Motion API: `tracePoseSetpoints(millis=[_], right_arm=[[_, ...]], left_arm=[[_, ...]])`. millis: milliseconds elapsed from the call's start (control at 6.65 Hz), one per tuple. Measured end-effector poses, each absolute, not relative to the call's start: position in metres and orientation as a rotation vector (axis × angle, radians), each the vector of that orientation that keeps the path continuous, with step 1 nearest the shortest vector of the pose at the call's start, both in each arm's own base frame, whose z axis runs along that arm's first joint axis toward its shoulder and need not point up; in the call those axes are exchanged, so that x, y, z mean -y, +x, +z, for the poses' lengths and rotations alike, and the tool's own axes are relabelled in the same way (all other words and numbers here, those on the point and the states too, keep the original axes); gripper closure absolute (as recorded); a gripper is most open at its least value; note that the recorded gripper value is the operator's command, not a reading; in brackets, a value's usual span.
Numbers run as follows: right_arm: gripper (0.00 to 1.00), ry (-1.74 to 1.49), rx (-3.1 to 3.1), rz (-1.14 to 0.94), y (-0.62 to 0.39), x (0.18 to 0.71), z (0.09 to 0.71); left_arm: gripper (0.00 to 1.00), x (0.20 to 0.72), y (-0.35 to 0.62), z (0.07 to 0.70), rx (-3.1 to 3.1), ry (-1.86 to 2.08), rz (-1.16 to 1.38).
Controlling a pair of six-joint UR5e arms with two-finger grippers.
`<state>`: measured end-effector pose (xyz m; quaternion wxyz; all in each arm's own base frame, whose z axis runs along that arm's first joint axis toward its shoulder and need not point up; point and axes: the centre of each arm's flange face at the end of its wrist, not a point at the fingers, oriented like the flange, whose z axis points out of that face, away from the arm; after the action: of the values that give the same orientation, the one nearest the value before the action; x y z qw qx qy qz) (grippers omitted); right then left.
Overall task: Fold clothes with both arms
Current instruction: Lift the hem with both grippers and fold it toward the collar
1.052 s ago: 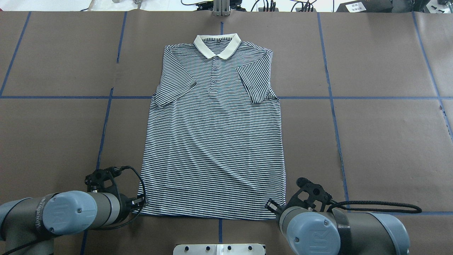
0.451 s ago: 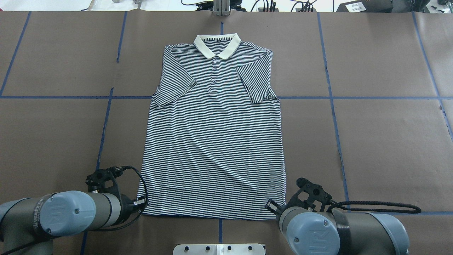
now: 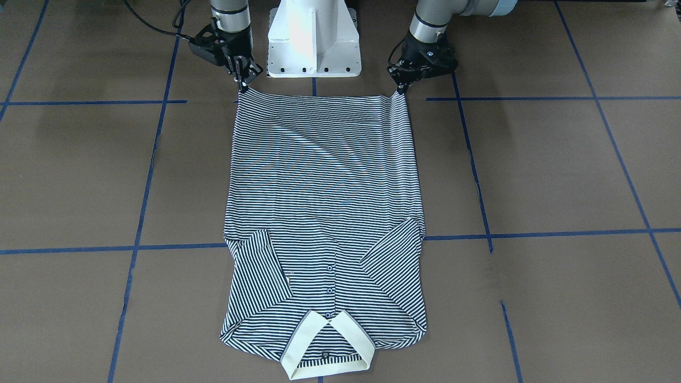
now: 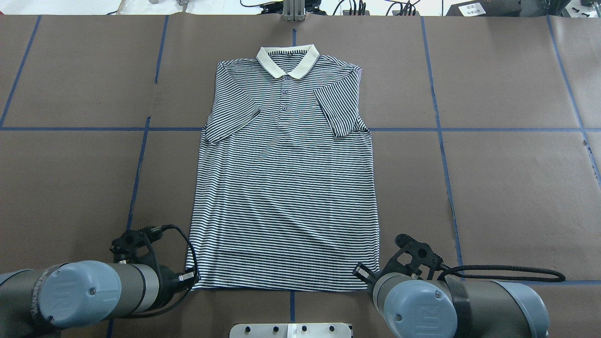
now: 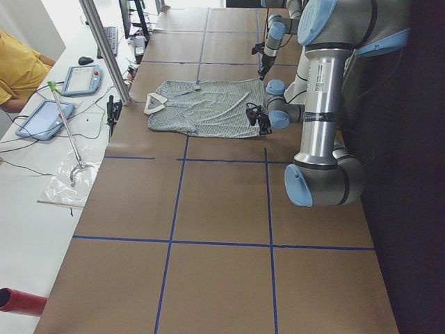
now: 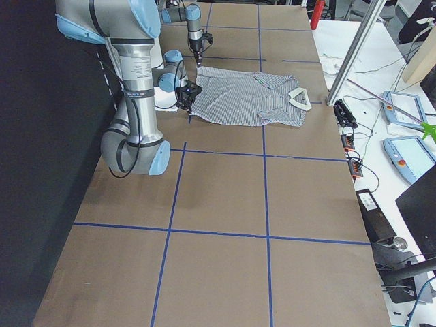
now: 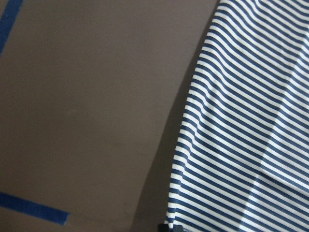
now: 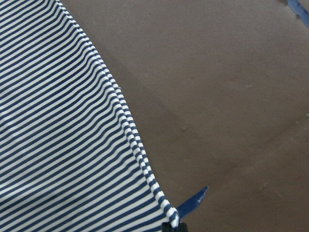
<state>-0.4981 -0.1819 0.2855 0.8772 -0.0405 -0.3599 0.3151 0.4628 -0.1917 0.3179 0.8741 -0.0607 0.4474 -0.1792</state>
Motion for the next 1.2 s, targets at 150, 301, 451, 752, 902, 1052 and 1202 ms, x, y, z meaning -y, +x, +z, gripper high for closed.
tracePoseSetpoints(millis=[150, 301, 451, 752, 902, 1052, 1202], right_arm=[[1.00, -0.106, 0.765, 0.633, -0.485, 0.168, 0.276], [1.00, -0.133, 0.776, 0.605, -0.462, 0.155, 0.263], [1.00, -0.140, 0.793, 0.616, -0.440, 0.160, 0.250], [1.00, -0.092, 0.843, 0.677, -0.421, 0.207, 0.227], [1.00, -0.039, 0.853, 0.682, -0.424, 0.239, 0.219], [1.00, 0.018, 0.833, 0.683, -0.438, 0.276, 0.218], [1.00, 0.068, 0.794, 0.690, -0.452, 0.319, 0.222]], left_arm=[[1.00, 0.162, 0.460, 0.299, -0.943, -0.183, -0.371], [1.00, 0.140, 0.458, 0.287, -0.943, -0.227, -0.371], [1.00, 0.135, 0.451, 0.278, -0.951, -0.242, -0.379], [1.00, 0.175, 0.432, 0.265, -0.990, -0.188, -0.439], [1.00, 0.216, 0.423, 0.262, -1.007, -0.110, -0.461], [1.00, 0.269, 0.425, 0.266, -0.997, -0.017, -0.490], [1.00, 0.323, 0.439, 0.275, -0.962, 0.043, -0.544]])
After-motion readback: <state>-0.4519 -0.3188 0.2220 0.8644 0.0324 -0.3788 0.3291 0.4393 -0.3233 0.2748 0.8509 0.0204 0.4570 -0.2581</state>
